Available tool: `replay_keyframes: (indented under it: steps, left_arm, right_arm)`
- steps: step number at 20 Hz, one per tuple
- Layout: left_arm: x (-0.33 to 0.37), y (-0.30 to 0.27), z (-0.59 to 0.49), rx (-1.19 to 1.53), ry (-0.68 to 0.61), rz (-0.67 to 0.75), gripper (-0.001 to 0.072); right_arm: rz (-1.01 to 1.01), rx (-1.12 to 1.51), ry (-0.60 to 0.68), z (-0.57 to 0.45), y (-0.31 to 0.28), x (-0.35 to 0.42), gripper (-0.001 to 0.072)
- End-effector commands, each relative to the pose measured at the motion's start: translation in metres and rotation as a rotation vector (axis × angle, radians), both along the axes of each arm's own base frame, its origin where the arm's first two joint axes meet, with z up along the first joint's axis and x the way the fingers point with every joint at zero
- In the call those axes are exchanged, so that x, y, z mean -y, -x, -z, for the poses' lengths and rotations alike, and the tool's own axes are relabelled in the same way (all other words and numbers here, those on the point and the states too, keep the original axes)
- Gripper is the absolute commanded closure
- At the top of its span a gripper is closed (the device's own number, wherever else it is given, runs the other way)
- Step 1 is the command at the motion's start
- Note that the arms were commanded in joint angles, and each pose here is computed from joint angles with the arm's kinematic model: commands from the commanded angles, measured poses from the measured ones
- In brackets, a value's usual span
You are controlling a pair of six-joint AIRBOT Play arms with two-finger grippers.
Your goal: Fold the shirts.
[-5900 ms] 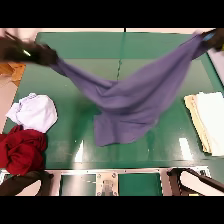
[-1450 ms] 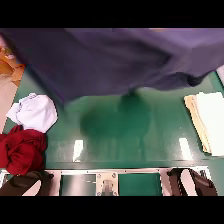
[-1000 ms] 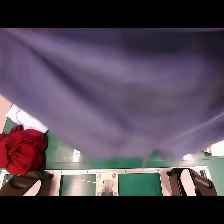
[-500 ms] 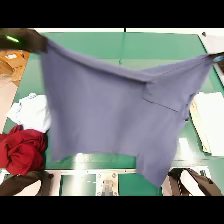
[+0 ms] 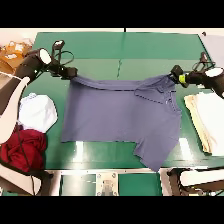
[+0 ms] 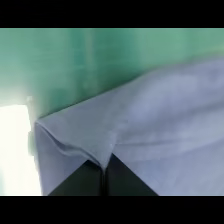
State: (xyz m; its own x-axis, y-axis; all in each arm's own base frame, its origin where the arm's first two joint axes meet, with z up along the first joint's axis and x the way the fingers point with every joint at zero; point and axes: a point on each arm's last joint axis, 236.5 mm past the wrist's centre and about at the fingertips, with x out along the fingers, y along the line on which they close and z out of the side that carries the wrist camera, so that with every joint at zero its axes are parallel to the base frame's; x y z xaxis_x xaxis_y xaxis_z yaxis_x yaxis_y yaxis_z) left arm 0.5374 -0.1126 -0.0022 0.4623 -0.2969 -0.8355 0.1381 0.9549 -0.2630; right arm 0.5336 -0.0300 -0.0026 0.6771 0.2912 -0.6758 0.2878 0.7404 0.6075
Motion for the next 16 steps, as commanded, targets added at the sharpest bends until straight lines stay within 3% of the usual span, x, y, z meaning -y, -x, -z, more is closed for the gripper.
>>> replay_keyframes:
  steps: [1,10,16]
  left_arm:
    - [-0.002,-0.034,-0.018,0.056,0.188,-0.071,0.0688]
    - [-0.045,-0.080,-0.053,0.180,0.265,-0.165,0.0689]
    - [-0.052,-0.038,-0.016,-0.018,0.168,-0.066,0.0688]
  right_arm:
    - [-0.036,0.003,-0.005,0.019,-0.043,-0.005,0.0694]
    - [-0.032,0.185,0.018,-0.048,-0.102,-0.004,0.0694]
    - [-0.179,-0.039,0.053,-0.009,-0.051,0.006,0.0696]
